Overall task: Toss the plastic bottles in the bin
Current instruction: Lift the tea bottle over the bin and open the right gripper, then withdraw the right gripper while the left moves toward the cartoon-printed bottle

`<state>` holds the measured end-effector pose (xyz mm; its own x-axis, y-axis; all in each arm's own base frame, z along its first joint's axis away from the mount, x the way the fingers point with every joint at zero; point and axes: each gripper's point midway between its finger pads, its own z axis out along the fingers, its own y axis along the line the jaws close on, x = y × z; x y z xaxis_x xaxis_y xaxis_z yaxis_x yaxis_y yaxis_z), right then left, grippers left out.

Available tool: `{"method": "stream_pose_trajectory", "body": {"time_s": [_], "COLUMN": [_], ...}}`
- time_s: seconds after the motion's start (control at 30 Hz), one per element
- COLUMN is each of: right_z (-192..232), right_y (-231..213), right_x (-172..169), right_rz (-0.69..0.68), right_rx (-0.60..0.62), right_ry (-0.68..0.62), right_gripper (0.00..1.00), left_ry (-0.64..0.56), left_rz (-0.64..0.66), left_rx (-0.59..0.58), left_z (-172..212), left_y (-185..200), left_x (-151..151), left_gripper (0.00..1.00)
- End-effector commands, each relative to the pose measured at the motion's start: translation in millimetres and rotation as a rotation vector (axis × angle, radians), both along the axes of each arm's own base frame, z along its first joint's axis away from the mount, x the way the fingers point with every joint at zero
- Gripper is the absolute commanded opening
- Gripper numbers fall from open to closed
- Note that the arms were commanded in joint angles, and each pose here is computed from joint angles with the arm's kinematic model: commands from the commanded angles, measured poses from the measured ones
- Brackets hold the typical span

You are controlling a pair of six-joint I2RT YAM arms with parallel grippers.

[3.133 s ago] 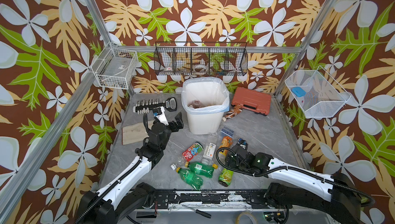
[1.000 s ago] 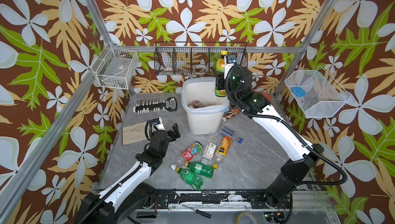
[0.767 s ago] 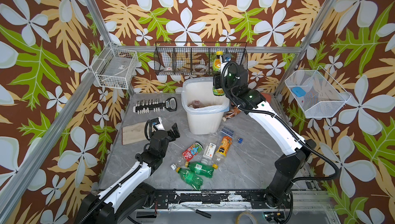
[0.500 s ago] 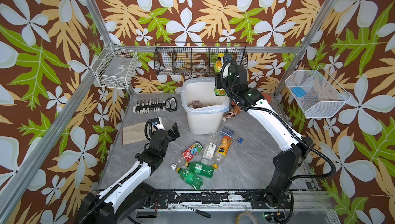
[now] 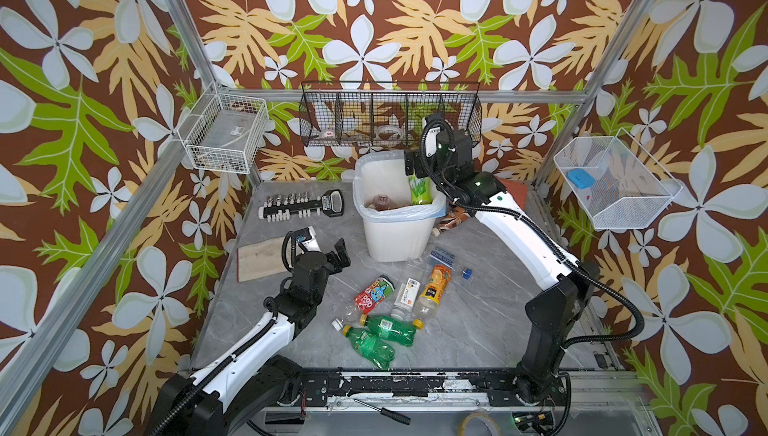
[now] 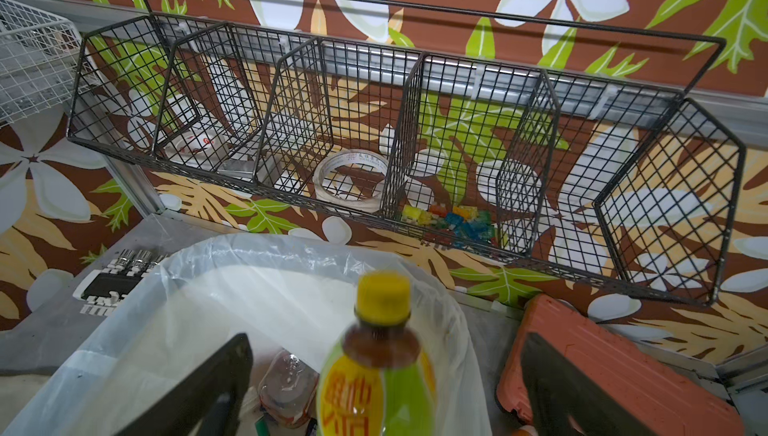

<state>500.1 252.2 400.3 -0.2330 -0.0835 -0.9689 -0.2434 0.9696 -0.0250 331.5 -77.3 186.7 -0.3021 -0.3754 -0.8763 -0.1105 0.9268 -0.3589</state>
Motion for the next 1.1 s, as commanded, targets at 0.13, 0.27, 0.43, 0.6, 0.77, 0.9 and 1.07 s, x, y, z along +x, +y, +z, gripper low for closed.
{"method": "stream_pose_trajectory", "body": {"time_s": [0.13, 0.27, 0.43, 0.6, 0.77, 0.9, 1.07], "right_z": [27, 6, -49, -67, -64, -65, -70], "right_y": [-36, -76, -126, -143, -134, -124, -119], "right_x": [-36, -86, -135, -141, -130, -120, -115], "right_rz": [-0.062, -0.118, -0.209, -0.249, -0.229, -0.204, -0.196], "right_rx": [0.078, 0.148, 0.283, 0.276, 0.277, 0.28, 0.28], "right_ry": [-0.07, -0.104, -0.078, -0.027, -0.024, -0.015, -0.005], "right_gripper": [1.0, 0.99, 1.0, 1.0, 1.0, 1.0, 1.0], "left_ry": [-0.006, 0.008, 0.04, 0.077, 0.136, 0.22, 0.304], "left_rz": [-0.011, -0.029, -0.062, -0.117, -0.2, -0.302, -0.366], "left_rx": [0.019, 0.015, 0.014, 0.007, 0.008, -0.006, -0.059], "left_z": [5, -1, -10, -17, -24, -36, -50], "left_y": [-2, -5, -12, -22, -34, -49, -61], "left_x": [4, 4, 4, 3, -4, -17, -34], "left_gripper": [1.0, 1.0, 1.0, 1.0, 1.0, 0.98, 0.97]}}
